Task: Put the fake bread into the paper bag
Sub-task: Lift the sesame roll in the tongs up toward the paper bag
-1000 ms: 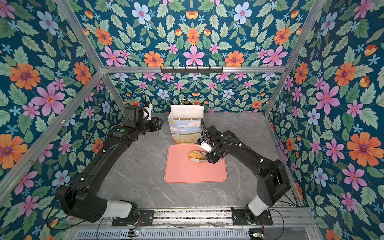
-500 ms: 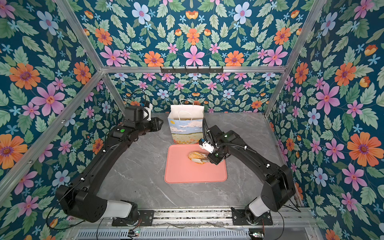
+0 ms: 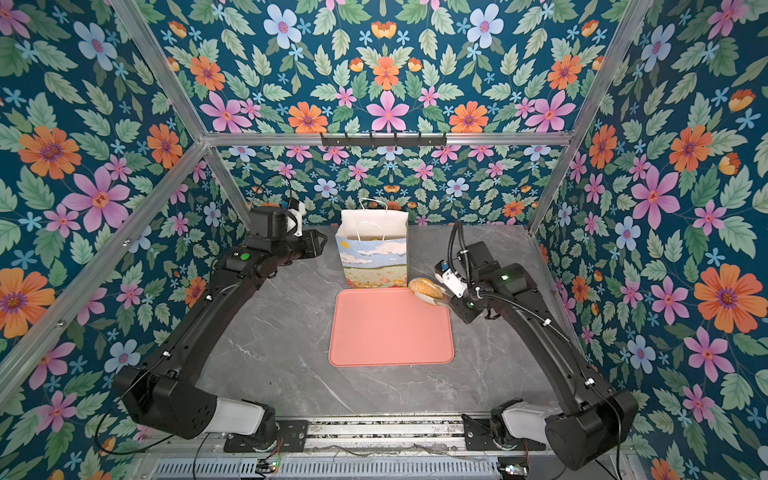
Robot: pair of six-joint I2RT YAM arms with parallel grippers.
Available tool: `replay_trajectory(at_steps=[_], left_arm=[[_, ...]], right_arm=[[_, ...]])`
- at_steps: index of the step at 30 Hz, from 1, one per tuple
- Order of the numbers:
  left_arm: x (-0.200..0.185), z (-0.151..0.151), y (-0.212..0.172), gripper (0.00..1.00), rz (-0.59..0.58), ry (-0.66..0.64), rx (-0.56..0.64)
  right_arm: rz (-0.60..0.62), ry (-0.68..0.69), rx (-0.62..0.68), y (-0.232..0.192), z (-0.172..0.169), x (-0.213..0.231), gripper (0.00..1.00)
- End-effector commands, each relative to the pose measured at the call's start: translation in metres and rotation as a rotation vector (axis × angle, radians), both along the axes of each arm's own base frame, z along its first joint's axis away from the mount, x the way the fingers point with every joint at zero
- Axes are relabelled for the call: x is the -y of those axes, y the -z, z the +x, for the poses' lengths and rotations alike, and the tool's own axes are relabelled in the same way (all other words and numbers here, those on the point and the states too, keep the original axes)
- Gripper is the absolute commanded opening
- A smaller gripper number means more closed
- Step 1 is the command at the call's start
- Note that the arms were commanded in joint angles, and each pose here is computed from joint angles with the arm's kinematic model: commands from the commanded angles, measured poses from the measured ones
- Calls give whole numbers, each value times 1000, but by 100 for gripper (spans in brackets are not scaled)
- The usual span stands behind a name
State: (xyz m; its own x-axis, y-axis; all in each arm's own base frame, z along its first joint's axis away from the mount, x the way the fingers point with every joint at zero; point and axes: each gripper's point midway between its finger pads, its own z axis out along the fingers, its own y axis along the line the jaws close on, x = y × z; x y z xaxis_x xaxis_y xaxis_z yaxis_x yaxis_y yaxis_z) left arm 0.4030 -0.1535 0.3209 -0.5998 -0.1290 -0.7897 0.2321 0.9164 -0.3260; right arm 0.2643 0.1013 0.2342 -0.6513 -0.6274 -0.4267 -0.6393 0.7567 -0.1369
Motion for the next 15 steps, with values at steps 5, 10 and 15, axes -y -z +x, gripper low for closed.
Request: replay_trajectory(at_steps=[5,10,15], left_arm=[[2,9,-11,47,3,0,10],[6,22,-14,48,7,3,4],[12,32,-16,48,-1,13,-5]], right_arm=[[18,33,174,-49,25,27,33],[26,18,224,-75,43,28,33],[64,-41,289,-104,61,15,33]])
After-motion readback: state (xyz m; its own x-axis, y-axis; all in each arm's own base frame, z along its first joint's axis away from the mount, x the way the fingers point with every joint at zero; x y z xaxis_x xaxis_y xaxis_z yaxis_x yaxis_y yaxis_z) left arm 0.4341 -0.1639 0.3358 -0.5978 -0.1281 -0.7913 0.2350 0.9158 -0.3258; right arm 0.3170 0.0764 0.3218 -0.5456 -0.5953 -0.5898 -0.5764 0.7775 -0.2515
